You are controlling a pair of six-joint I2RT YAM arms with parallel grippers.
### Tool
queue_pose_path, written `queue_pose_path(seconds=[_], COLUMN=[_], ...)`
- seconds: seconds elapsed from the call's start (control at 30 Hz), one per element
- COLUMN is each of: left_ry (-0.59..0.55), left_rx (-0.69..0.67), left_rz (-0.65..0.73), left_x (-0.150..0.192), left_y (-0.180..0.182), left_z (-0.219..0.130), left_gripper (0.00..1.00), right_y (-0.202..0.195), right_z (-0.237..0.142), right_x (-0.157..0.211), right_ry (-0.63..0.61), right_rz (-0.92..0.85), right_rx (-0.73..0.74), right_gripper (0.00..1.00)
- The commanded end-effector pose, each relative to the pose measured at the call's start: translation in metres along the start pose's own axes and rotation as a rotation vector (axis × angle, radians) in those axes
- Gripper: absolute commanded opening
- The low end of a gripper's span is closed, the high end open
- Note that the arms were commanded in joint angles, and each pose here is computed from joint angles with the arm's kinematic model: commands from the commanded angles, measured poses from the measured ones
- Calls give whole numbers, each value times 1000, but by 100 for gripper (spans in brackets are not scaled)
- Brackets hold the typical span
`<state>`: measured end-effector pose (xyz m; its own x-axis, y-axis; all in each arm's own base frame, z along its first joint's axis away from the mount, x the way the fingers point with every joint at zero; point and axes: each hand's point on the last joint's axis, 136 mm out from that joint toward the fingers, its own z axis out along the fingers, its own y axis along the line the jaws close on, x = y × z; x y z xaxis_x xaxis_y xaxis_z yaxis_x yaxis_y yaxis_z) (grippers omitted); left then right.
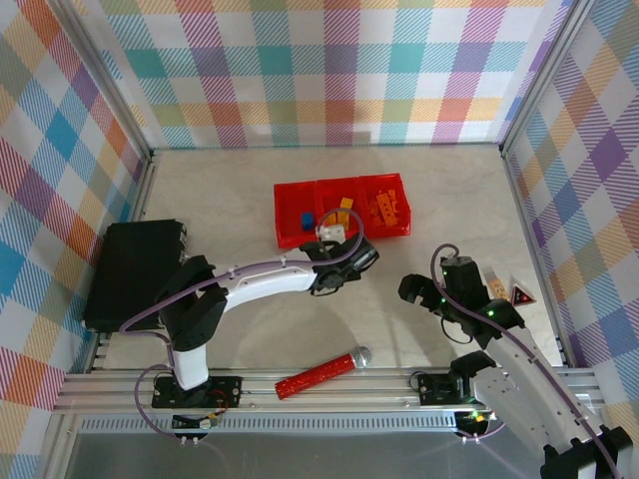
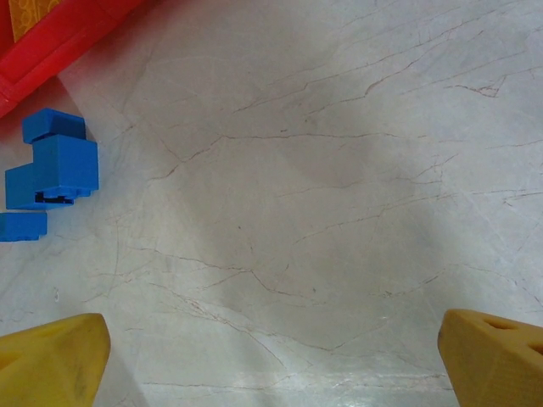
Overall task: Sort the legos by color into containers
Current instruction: Pick up the lego from the center of the table, then place the lego in the container.
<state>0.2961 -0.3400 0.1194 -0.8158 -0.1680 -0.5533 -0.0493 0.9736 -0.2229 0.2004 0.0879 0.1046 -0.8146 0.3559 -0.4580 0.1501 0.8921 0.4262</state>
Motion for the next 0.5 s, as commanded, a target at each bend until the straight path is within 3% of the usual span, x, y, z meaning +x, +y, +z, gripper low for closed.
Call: queue_pose_path(seconds=[0.0,0.2,0.47], left_ry=[-44,-140,-144], left_rx=[-8,-18,-32], left_rz=[116,178,179], left_x=[-38,-98,-150], left_y=[-2,-9,-10], left_z=[-33,-32,11], left_gripper=[32,35,36], right_y=[0,5,14], right_z=[5,6,9], right_x=[1,-1,-8], right_ry=[4,7,8], right_rz=[21,29,43], right_rx=[-6,-27,-46], right_gripper=[99,99,99])
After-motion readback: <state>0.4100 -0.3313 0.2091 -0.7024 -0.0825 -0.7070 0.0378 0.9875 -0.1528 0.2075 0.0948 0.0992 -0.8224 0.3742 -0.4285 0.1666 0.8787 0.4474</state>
